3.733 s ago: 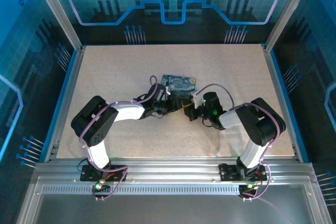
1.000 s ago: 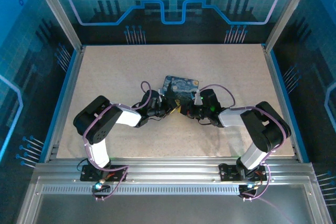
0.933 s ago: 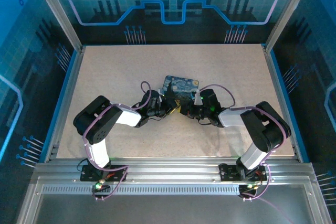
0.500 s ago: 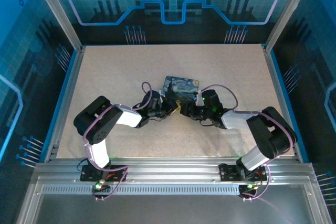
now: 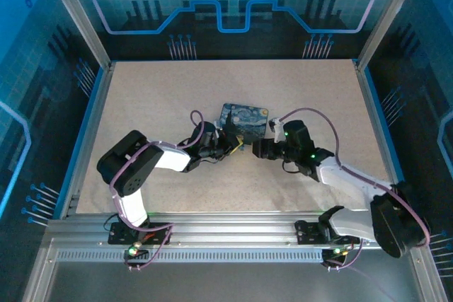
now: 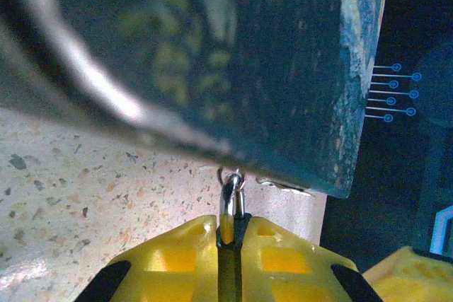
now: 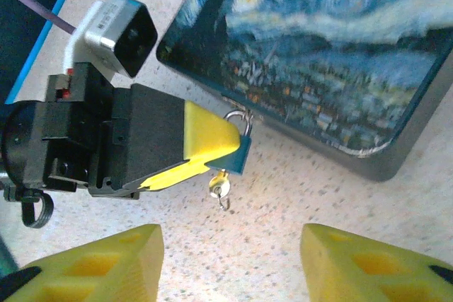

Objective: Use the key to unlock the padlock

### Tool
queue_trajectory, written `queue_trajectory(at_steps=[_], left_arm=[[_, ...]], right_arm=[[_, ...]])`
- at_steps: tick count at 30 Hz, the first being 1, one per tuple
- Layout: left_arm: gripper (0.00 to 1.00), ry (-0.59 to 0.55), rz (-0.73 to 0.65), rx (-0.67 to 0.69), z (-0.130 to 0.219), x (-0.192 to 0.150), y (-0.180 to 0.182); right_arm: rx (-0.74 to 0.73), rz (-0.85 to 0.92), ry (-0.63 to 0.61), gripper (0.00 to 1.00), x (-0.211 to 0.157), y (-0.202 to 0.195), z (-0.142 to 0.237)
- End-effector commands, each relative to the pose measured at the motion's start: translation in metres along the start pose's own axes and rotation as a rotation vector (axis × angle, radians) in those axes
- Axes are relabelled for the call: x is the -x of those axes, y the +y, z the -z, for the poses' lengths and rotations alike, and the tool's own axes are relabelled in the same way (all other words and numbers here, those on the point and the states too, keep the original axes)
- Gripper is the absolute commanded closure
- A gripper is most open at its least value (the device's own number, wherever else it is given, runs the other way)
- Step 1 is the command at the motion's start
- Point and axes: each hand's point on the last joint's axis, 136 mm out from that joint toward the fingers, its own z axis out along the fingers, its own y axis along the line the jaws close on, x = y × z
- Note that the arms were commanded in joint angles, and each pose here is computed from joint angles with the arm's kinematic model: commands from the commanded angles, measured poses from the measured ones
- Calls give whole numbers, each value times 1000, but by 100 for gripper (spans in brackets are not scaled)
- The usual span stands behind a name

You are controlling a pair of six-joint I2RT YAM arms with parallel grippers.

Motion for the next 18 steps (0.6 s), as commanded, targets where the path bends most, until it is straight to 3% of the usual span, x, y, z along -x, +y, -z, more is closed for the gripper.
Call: queue_trajectory(at_steps=[1,7,18], left_arm=[[100,-4,11,-20,8,-2,-12],[100,2,20,-25,10,-3,-15],[100,7,60,-44,12,-3,-25]], right_arm=[[-59,210,-57,41,16,-1,15],[-56,446,-172,25,31,11,32],[-42,1019,-220,21,2,32,21]])
